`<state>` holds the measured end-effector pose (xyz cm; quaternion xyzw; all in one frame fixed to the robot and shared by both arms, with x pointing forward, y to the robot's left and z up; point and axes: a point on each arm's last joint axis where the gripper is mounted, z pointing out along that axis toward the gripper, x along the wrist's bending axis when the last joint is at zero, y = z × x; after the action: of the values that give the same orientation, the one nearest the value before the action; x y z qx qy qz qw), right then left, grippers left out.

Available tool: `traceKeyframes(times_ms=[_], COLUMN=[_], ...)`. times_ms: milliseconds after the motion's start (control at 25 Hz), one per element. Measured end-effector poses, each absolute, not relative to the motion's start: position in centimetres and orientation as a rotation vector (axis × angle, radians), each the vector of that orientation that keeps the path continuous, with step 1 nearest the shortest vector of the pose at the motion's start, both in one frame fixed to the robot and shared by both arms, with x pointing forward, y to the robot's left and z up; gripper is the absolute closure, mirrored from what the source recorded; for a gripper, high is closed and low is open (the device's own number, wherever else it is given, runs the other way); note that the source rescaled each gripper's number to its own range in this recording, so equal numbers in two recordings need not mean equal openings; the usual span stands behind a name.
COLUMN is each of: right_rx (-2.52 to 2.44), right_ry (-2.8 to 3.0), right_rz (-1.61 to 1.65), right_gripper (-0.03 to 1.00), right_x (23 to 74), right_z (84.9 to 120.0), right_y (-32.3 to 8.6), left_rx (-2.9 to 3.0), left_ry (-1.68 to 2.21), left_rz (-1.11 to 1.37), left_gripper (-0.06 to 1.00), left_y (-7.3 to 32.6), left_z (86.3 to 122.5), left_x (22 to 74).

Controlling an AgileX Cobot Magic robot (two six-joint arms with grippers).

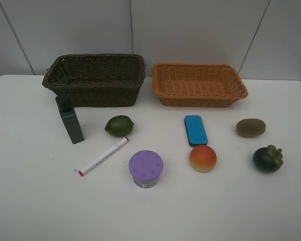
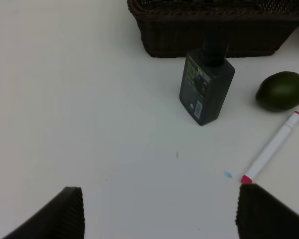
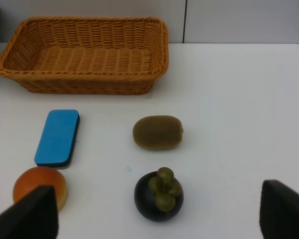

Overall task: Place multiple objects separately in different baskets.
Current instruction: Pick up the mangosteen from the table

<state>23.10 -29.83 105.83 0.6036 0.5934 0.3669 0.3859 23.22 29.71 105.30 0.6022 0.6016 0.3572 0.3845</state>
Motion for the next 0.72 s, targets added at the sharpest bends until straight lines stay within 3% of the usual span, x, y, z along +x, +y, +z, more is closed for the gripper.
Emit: traceKeyframes(times_ms=[720], right_rx=[1.537], right_ry=[1.511], right_rz=[0.934], right_gripper=[0.02], right_x=[23.1], right_z=[105.83], right_y=[-29.83], left_rx=[1.535], left_ry=[1.533], left_rz=[0.91], left_gripper=[0.13], left_y=[29.71], left_z=[105.3], left_x=[23.22])
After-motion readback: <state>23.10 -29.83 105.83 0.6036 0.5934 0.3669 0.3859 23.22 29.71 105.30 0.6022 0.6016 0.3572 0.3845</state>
